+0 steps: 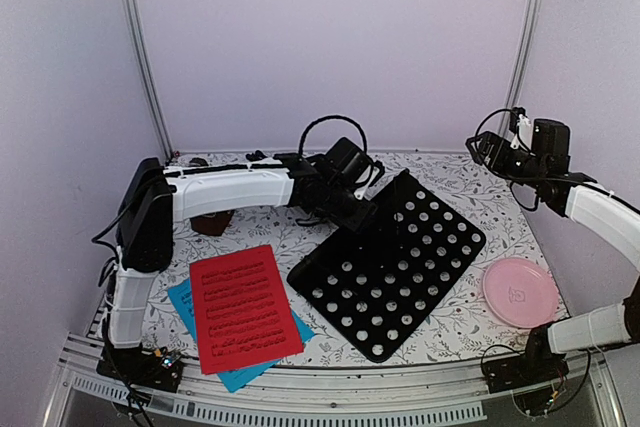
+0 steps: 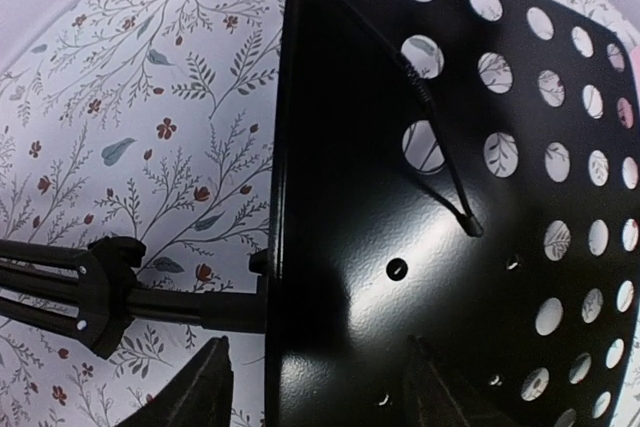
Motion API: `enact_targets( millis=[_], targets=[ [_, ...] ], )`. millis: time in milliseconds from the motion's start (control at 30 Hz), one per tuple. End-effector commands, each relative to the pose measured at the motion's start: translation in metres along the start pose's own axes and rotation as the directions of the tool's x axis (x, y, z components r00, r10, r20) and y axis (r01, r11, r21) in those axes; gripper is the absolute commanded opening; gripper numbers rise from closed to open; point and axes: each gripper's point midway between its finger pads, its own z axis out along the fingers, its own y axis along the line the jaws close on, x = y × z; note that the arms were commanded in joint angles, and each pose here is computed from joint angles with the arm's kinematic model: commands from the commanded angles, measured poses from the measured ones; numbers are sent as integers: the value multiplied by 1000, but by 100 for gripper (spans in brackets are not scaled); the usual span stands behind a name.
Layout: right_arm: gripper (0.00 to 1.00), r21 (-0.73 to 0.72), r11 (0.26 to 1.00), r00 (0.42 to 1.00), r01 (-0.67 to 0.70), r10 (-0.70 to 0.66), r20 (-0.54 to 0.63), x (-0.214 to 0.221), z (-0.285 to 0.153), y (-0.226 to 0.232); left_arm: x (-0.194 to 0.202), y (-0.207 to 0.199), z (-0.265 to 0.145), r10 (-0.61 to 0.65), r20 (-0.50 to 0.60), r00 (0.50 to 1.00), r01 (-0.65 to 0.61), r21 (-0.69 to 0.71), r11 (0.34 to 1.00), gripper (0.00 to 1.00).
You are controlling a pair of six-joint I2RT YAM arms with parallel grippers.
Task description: Set up the instrument practice props
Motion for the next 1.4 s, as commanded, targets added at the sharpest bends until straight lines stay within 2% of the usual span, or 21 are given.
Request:
enact_targets(
  millis=[0,200,467,733,1000,1100,1367],
  targets=[
    [99,-22,1000,998,-3,4,60,-11,-10,4,0,-2,8,11,-9,1000,-11,-55,998,56],
    [99,-17,1000,997,-11,12,74,-12,-16,2,8,6,21,19,-38,999,-24,-118,993,47],
    [99,-6,1000,997,-15,16,82,-13,-17,0,12,10,34,33,-58,998,-41,-141,989,41],
    [99,4,1000,998,-26,26,60,-10,-14,-2,4,21,41,-30,-42,999,26,-99,995,24],
    [99,85,993,984,-76,61,169,-21,-31,-18,-3,25,37,-40,-29,999,37,-97,995,9],
    [99,89,994,978,-63,44,205,-26,-40,-17,-2,29,38,-35,-36,999,31,-115,993,8],
    [99,105,994,980,-37,16,196,-23,-43,-18,13,30,49,-29,-83,996,18,-127,992,11]
  ],
)
